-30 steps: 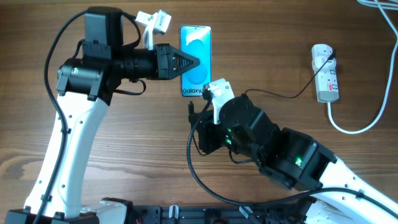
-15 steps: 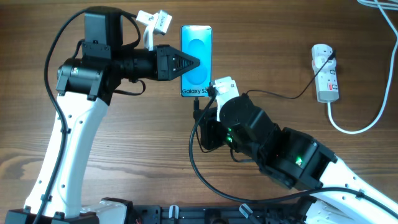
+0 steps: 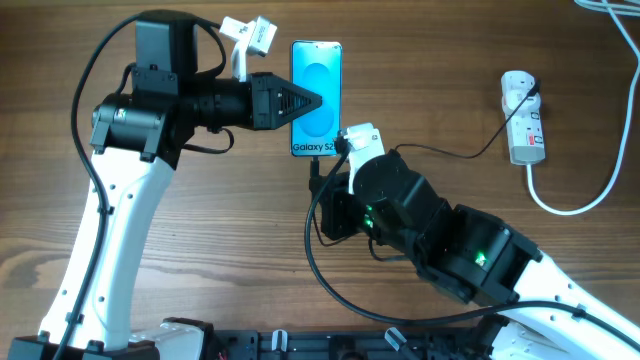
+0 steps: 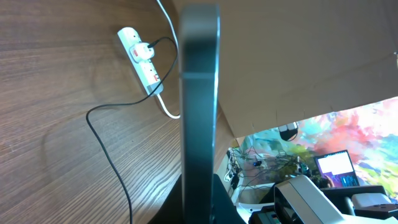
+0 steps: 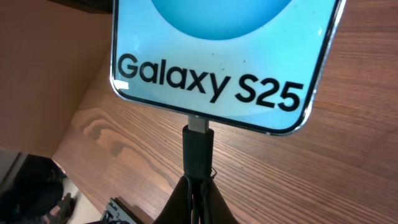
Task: Plug charger to phone and switch on socket
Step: 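Push the USB-C plug up into the phone's bottom port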
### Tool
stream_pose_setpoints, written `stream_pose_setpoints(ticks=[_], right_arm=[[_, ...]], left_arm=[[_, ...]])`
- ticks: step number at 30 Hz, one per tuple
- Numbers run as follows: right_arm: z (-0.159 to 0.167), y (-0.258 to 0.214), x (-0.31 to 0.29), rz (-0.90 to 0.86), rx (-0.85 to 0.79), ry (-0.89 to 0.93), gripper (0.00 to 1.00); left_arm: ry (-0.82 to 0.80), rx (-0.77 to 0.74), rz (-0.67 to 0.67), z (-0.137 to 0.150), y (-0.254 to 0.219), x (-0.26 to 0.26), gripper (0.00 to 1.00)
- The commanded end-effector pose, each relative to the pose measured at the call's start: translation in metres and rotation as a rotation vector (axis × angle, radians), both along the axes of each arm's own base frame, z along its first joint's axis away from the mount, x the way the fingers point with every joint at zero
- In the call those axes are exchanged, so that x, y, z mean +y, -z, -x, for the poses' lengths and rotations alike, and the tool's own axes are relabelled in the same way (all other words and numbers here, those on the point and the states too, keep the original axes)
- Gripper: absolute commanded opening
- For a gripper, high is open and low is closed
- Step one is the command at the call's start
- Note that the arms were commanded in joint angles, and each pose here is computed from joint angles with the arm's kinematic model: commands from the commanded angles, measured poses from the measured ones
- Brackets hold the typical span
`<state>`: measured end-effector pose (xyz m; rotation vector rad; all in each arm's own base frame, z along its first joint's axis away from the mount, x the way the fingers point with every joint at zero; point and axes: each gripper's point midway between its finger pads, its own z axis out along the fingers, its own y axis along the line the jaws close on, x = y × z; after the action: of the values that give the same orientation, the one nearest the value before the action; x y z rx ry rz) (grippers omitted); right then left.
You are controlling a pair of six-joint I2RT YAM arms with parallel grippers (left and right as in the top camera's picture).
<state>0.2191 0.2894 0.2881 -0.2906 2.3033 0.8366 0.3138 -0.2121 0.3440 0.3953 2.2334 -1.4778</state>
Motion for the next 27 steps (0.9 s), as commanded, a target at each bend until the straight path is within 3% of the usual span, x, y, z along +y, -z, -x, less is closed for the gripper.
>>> stream_pose_setpoints(ticks=[1, 27], right_arm=[[-0.0013, -0.0115, 0.0018, -0.037, -0.007, 0.004, 0.04], [-0.0017, -0.0126, 0.0019, -0.027, -0.026, -0.009, 0.04]], left_arm=[[0.044, -0.027, 0.026, 0.0065, -0.0068, -0.0038, 0.04], [0.055, -0.043, 0.017, 0.0081, -0.0051, -0.0035, 0.04]])
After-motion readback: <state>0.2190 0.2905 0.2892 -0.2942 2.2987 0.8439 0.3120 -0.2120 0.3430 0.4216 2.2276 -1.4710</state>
